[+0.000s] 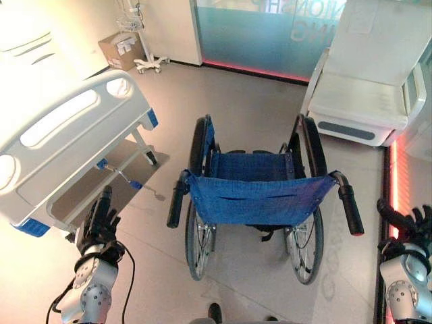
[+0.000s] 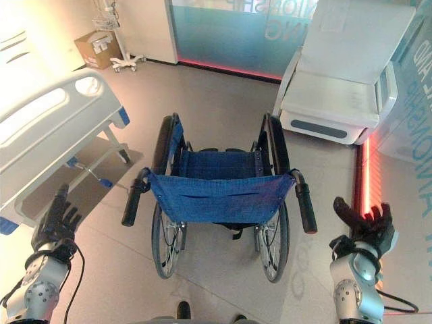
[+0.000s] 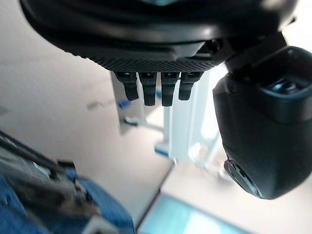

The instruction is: Push the wheelchair next to the bed

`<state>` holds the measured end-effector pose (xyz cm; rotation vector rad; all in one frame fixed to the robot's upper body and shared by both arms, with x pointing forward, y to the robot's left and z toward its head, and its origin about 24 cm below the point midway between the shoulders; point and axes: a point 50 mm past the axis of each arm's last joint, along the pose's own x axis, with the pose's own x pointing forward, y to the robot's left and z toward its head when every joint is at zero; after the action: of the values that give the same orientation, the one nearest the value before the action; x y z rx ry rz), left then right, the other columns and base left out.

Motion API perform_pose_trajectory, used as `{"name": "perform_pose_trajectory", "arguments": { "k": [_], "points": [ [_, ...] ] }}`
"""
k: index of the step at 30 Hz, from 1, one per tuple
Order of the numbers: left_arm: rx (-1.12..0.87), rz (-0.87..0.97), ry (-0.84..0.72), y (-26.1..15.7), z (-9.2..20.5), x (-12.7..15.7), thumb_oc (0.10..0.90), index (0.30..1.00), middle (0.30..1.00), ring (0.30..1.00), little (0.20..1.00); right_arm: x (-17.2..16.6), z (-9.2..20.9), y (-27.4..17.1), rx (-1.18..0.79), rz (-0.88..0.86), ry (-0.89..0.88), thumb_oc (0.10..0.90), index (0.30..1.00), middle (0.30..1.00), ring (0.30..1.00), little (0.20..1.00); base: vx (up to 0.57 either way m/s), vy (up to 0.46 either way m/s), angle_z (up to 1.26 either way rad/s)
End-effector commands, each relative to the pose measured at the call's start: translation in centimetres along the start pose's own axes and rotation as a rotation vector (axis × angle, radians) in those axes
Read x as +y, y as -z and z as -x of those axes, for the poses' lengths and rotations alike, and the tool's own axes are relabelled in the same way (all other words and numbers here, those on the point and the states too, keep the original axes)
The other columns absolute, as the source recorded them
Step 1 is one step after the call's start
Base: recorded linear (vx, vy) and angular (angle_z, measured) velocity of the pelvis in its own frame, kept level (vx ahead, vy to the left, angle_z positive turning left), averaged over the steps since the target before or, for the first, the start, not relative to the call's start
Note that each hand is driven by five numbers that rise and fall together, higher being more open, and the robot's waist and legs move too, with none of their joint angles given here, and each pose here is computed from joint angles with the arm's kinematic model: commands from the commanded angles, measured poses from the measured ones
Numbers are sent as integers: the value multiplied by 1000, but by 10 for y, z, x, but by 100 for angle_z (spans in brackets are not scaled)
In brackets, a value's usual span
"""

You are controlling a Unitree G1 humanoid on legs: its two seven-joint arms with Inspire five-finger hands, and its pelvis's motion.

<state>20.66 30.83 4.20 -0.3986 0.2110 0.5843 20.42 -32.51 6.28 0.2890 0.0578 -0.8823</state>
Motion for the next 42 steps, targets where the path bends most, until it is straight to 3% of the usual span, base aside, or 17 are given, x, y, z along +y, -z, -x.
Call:
{"name": "perform_pose_trajectory", "arguments": {
  "k": [1, 6, 9, 14, 19, 33, 38, 42],
  "points": [
    [-257, -52, 176, -71, -5, -26, 800, 900, 900, 900, 900, 31, -4, -71, -328, 19, -116, 800, 900, 900, 900, 900, 0, 0, 0],
    [-271, -108, 358, -83, 6, -54, 800, 900, 900, 900, 900, 36, 3, -107, -526, 47, -91, 800, 900, 900, 900, 900, 0, 0, 0],
    [-243, -110, 466, -84, 15, -66, 800, 900, 900, 900, 900, 44, 12, -119, -553, 16, -193, 800, 900, 900, 900, 900, 0, 0, 0],
    [-206, -167, 573, -83, 25, -71, 800, 900, 900, 900, 900, 61, 26, -113, -465, 33, -435, 800, 900, 900, 900, 900, 0, 0, 0],
    [-202, -278, 627, -86, 28, -70, 800, 900, 900, 900, 900, 64, 30, -106, -381, 55, -542, 800, 900, 900, 900, 900, -2, -1, -1],
    [-184, -556, 654, -106, 35, -63, 800, 900, 900, 900, 900, 58, 29, -99, -193, 212, -584, 800, 900, 900, 900, 900, 0, 0, 0],
    [-150, -568, 796, -107, 45, -75, 800, 900, 900, 900, 900, 56, 28, -100, -168, 237, -579, 800, 900, 900, 900, 900, 0, 0, 0],
    [-147, -477, 943, -110, 57, -92, 800, 900, 900, 900, 900, 61, 30, -102, -162, 205, -608, 800, 900, 900, 900, 900, 0, 1, -2]
  ]
}}
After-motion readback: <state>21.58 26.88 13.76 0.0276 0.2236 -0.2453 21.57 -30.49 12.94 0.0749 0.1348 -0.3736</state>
